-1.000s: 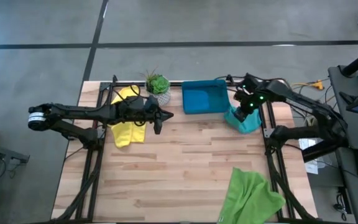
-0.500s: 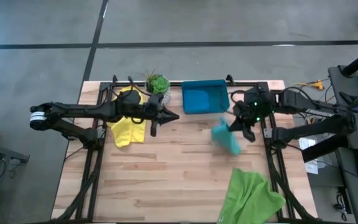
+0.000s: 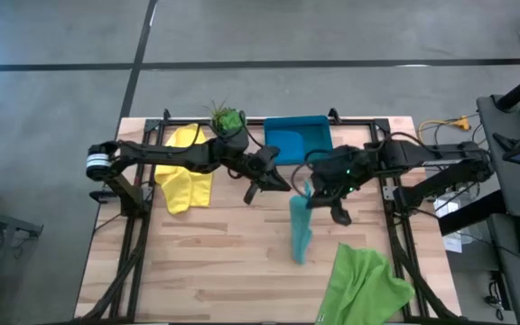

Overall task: Fold microfiber towels
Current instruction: Fold the light blue microfiber towel on top of the dark blue microfiber towel into the dark blue bin

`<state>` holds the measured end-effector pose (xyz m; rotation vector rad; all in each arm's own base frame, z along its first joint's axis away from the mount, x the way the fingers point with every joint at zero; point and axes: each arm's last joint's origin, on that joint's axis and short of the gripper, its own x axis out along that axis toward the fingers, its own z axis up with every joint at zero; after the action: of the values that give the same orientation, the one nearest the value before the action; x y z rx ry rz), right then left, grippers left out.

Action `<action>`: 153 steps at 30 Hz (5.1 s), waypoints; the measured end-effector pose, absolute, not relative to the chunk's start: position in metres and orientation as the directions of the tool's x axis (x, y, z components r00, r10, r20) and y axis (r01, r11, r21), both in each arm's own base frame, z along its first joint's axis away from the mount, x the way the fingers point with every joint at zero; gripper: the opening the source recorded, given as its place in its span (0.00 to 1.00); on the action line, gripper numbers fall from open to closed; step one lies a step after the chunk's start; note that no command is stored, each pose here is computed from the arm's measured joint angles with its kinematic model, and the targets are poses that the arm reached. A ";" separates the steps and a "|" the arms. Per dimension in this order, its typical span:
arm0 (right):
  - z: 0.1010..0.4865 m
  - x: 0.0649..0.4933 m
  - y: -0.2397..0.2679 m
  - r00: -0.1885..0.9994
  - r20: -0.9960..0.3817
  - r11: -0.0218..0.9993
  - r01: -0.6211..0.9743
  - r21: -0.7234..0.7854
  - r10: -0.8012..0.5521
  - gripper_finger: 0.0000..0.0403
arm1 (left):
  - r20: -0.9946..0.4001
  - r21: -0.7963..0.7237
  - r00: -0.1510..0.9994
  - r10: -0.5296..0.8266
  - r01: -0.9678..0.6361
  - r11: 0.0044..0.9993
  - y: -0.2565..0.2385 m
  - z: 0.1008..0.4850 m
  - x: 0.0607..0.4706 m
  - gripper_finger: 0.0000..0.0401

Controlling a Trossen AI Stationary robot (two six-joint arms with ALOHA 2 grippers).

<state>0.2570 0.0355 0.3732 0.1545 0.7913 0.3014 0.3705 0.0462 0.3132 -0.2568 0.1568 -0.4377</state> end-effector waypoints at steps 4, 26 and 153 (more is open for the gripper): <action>0.383 0.271 0.055 0.649 -0.666 0.929 -0.295 0.226 0.368 0.02 | -0.133 -0.197 0.891 -0.435 0.406 0.892 0.047 0.305 0.372 0.00; 0.421 0.295 0.083 0.586 -0.709 0.909 -0.363 0.202 0.392 0.02 | -0.071 -0.240 0.721 -0.690 0.659 0.713 0.040 0.308 0.392 0.00; 0.244 0.297 0.133 0.844 -0.528 0.752 0.289 0.593 0.091 0.02 | -0.905 -0.091 0.424 -0.037 -0.107 0.990 0.057 0.186 0.324 0.49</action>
<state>0.2971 0.1331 0.2441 0.7212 0.5668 -0.1145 0.3237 0.0568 0.1860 -0.1423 1.1329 0.0440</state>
